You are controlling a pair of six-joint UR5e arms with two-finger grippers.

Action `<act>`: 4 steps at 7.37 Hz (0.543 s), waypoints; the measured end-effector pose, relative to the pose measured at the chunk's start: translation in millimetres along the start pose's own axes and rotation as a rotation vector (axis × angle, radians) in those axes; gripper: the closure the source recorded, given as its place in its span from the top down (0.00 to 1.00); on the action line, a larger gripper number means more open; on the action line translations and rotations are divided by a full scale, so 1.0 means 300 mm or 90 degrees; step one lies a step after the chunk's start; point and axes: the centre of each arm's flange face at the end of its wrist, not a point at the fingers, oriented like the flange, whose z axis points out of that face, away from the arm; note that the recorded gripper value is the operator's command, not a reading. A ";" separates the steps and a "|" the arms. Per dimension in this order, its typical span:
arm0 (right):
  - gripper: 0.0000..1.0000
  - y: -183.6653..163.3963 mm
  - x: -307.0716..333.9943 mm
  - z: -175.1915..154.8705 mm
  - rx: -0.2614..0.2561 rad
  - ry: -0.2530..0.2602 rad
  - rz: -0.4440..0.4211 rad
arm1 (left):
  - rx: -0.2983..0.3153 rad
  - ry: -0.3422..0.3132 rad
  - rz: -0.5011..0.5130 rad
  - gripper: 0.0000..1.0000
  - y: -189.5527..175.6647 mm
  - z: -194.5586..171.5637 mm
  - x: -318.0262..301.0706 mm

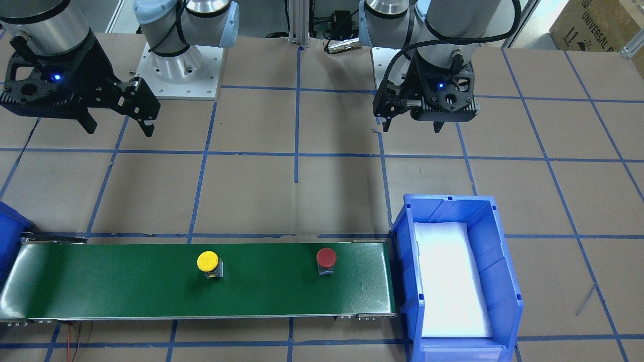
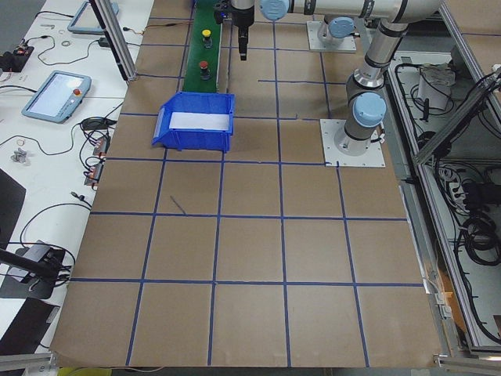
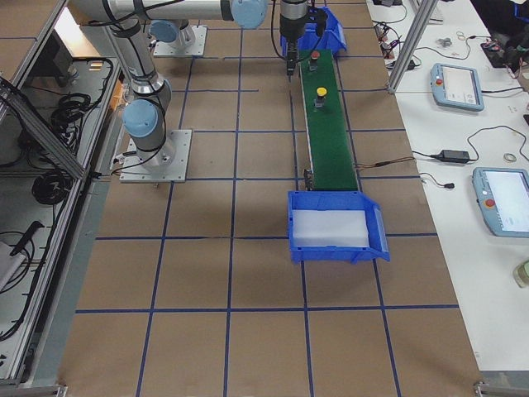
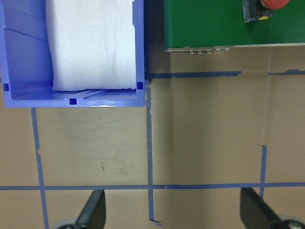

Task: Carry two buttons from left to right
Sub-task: 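Hold the right gripper open above the belt as the yellow button approaches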

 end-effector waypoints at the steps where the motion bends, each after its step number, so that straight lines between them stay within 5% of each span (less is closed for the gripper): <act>1: 1.00 0.004 -0.001 0.001 -0.002 0.000 0.001 | -0.004 0.000 0.002 1.00 -0.001 0.005 0.006; 4: 0.97 0.008 0.000 0.016 -0.008 0.001 0.042 | -0.008 0.000 0.006 1.00 0.002 0.013 0.013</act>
